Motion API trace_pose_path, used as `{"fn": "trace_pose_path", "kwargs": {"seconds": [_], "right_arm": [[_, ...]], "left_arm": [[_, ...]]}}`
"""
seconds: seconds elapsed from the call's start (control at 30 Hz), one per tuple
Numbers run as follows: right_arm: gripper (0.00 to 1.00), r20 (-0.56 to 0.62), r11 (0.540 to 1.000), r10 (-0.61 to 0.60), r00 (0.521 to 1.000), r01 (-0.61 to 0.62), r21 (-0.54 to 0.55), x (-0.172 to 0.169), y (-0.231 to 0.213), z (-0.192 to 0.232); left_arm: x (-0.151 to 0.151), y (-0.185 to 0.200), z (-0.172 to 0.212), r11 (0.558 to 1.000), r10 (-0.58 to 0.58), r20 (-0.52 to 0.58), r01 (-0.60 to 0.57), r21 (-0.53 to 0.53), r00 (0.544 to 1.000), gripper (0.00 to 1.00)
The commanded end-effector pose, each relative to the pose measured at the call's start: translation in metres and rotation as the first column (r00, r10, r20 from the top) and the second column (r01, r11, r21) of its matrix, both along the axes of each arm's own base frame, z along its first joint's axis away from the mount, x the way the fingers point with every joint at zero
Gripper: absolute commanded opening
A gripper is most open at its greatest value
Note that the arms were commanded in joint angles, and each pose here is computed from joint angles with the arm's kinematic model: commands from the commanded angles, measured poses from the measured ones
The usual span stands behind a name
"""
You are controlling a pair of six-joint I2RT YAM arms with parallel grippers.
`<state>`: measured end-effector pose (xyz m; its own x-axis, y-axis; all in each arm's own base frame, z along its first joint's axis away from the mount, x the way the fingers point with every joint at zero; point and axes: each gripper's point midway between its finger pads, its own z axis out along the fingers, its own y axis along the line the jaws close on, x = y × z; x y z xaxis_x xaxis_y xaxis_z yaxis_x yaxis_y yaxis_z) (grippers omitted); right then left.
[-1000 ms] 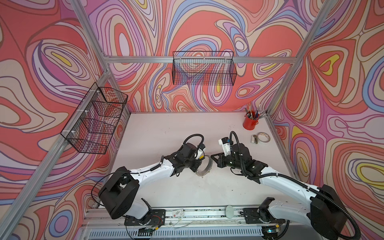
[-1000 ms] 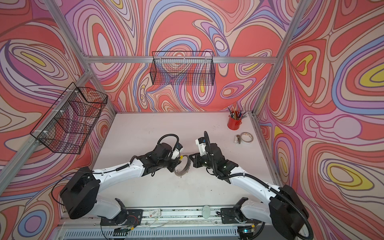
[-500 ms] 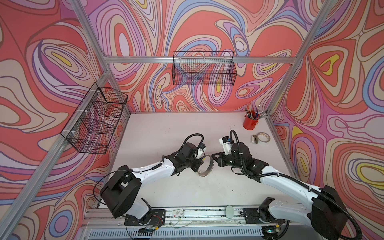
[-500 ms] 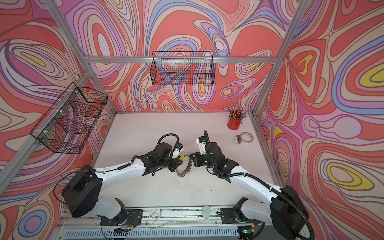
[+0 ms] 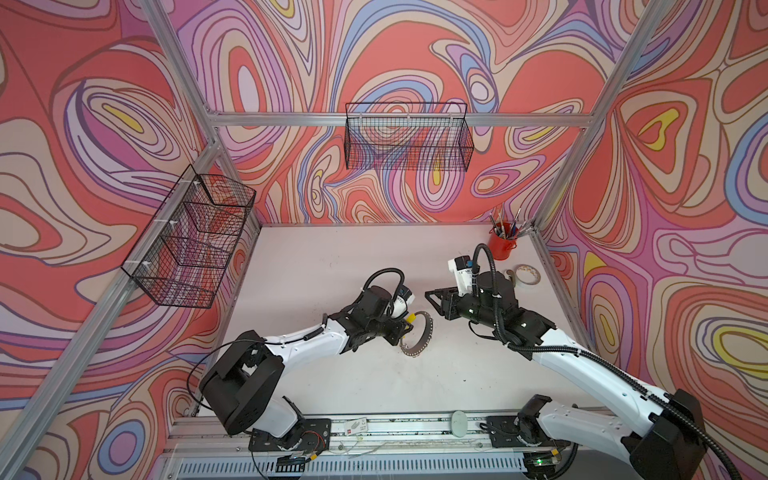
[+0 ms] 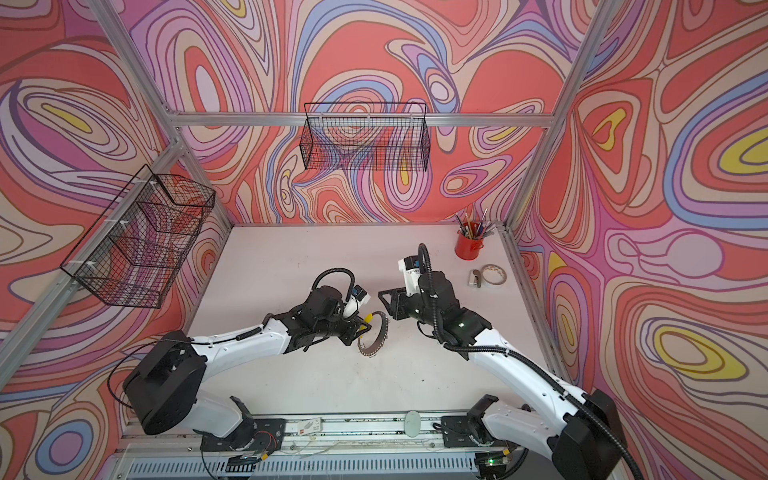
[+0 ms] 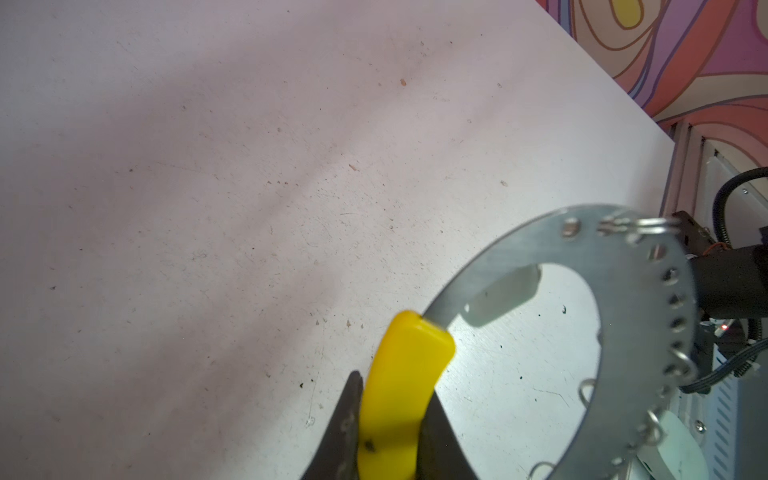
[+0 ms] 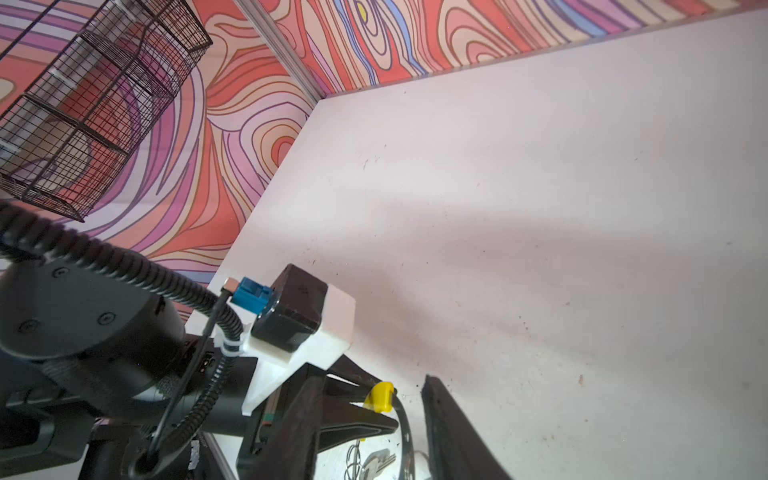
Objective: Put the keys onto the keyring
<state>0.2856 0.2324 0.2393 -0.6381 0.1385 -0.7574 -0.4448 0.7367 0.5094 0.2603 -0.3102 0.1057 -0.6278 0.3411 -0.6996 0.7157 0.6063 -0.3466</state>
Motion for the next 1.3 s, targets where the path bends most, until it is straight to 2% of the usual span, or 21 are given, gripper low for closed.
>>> {"fn": "trace_pose_path", "kwargs": {"seconds": [0.0, 0.2, 0.33, 0.53, 0.63, 0.9, 1.27], "right_arm": [[0.44, -0.002, 1.0, -0.009, 1.0, 0.009, -0.007, -0.003, -0.011, -0.006], [0.41, 0.053, 0.997, -0.001, 0.999, -0.002, 0.075, -0.006, -0.03, -0.01], [0.43, 0.086, 0.996, -0.024, 0.996, 0.016, 0.091, -0.007, -0.037, -0.018], [0.43, 0.143, 0.99, 0.014, 0.99, -0.034, 0.138, -0.015, -0.036, -0.016], [0.42, 0.187, 0.988, 0.052, 0.981, -0.078, 0.13, -0.018, -0.031, -0.009], [0.33, 0.311, 0.972, 0.174, 0.934, -0.213, 0.096, -0.024, -0.016, 0.012], [0.32, 0.376, 0.945, 0.306, 0.875, -0.326, -0.01, -0.035, 0.007, 0.023]], "left_arm": [[0.0, -0.005, 0.013, 0.994, -0.009, -0.041, 0.005, -0.106, 0.999, 0.0], [-0.001, -0.003, 0.027, 0.976, -0.046, -0.103, 0.023, -0.215, 0.994, 0.0], [0.0, -0.002, 0.041, 0.953, -0.074, -0.148, 0.026, -0.303, 0.986, 0.0], [-0.004, 0.002, 0.059, 0.915, -0.142, -0.175, 0.062, -0.398, 0.974, 0.0], [-0.007, 0.002, 0.069, 0.883, -0.186, -0.192, 0.078, -0.464, 0.964, 0.0], [-0.017, -0.002, 0.085, 0.833, -0.295, -0.196, 0.152, -0.532, 0.935, 0.0], [-0.016, -0.008, 0.089, 0.804, -0.334, -0.218, 0.157, -0.574, 0.917, 0.0]]}}
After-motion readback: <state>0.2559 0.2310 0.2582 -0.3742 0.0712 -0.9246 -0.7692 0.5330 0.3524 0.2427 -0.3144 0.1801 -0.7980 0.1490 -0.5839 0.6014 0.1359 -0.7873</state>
